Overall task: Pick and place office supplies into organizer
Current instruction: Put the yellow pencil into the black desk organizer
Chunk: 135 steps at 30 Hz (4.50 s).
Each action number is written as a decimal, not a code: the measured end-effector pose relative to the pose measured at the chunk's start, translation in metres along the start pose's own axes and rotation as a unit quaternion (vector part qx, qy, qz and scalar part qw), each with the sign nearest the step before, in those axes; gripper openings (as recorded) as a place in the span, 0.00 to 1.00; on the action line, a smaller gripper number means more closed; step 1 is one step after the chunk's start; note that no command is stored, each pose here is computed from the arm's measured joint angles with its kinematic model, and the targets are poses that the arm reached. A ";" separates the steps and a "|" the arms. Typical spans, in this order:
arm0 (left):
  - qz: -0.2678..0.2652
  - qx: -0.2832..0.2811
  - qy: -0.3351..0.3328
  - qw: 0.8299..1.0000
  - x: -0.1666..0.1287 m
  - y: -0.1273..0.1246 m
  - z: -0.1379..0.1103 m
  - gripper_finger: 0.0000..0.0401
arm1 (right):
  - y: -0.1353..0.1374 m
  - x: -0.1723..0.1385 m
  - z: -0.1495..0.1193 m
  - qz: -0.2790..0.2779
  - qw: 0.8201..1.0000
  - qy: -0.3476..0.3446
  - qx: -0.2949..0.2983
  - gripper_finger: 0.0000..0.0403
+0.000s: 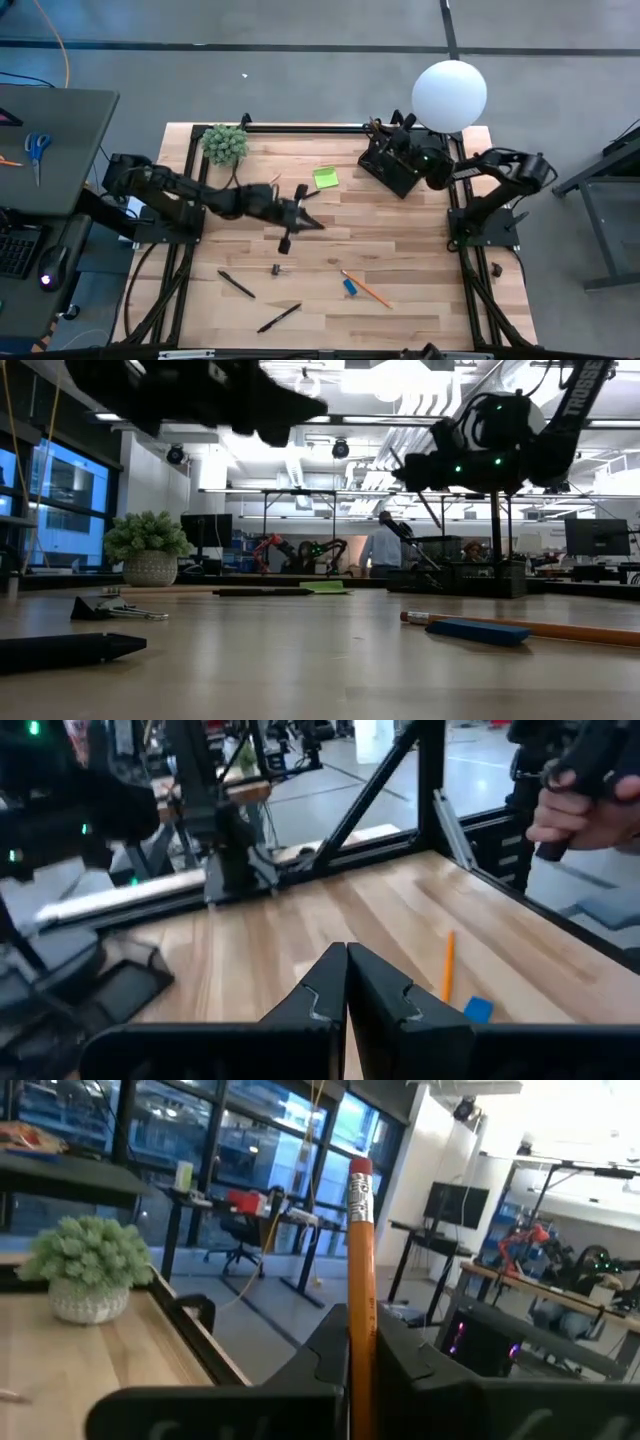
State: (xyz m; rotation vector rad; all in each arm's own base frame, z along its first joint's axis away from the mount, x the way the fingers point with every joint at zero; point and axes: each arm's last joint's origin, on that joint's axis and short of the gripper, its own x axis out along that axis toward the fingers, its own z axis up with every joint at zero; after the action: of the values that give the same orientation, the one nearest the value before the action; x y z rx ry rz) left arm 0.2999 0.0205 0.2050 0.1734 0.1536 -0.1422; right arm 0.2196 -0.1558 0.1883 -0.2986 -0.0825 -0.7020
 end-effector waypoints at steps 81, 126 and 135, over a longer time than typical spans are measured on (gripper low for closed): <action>-0.042 -0.109 -0.015 0.993 -0.007 0.025 -0.003 0.00 | 0.069 -0.073 0.057 0.156 0.949 0.248 0.112 0.28; -0.072 -0.103 -0.019 0.992 0.004 -0.093 0.019 0.00 | 0.242 -0.169 0.058 0.346 0.874 0.284 0.191 0.28; -0.089 -0.107 -0.028 0.990 0.003 -0.104 0.023 0.00 | 0.278 -0.168 0.064 0.355 0.871 0.316 0.125 0.28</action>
State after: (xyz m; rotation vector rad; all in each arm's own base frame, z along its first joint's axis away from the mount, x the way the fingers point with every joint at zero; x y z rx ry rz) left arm 0.2900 -0.0850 0.2099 -0.0593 0.1265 -0.3071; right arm 0.2728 0.1692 0.1531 0.1688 0.5405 -0.0207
